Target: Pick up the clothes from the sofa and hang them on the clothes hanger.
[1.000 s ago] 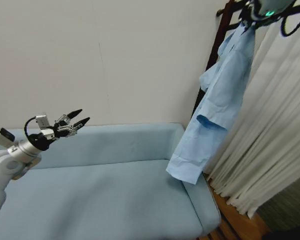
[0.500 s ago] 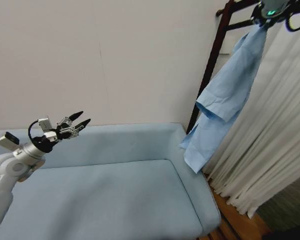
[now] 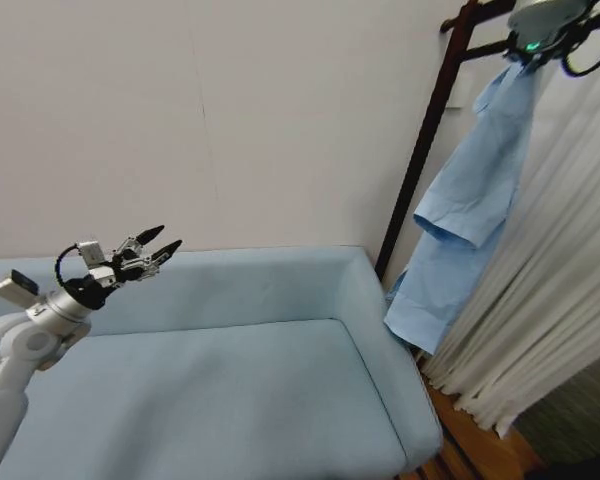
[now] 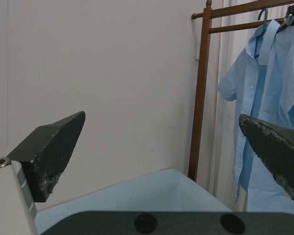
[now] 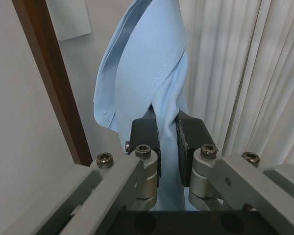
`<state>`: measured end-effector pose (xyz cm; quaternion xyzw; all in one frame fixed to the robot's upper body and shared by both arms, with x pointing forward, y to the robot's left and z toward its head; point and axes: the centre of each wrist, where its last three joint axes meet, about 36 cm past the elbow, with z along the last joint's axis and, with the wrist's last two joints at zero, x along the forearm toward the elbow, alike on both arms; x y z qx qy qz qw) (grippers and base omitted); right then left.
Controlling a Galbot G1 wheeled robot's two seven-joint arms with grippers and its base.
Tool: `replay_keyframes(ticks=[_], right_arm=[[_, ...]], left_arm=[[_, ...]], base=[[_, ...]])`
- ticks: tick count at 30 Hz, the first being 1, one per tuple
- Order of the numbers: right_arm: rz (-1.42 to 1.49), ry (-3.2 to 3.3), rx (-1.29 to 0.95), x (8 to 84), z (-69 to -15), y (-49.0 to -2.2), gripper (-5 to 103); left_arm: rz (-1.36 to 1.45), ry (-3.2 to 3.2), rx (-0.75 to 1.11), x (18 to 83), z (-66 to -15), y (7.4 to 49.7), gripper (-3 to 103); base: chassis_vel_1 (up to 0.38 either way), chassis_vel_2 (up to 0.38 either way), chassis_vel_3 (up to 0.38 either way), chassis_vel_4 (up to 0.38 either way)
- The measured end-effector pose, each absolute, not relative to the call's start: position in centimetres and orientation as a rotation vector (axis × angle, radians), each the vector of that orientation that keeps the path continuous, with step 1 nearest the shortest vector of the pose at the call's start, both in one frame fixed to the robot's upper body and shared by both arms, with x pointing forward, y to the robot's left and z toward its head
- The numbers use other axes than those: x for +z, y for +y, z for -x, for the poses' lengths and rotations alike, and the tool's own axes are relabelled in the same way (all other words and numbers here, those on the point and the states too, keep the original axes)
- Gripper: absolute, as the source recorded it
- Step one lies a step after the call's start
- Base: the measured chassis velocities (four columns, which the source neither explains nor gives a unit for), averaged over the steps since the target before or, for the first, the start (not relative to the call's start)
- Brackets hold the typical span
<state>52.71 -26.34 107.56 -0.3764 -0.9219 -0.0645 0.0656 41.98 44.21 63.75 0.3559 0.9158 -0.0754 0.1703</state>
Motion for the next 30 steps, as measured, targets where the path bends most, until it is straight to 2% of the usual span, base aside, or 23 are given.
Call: replay_keyframes(ticks=[11,30], right_arm=[[1.103,-2.762,-0.286,107.9,-52.8,-25.5,8],[1.121,-2.726,-0.354,106.7,-53.7,-25.6,8]], left_arm=[[-1.024,2.606,-0.187,63.9,-42.4,43.3,100],[-1.047,2.606,-0.189,63.0,-43.3,44.5,100]], base=[[0.0,0.0,0.0,0.0],[0.0,0.0,0.0,0.0]])
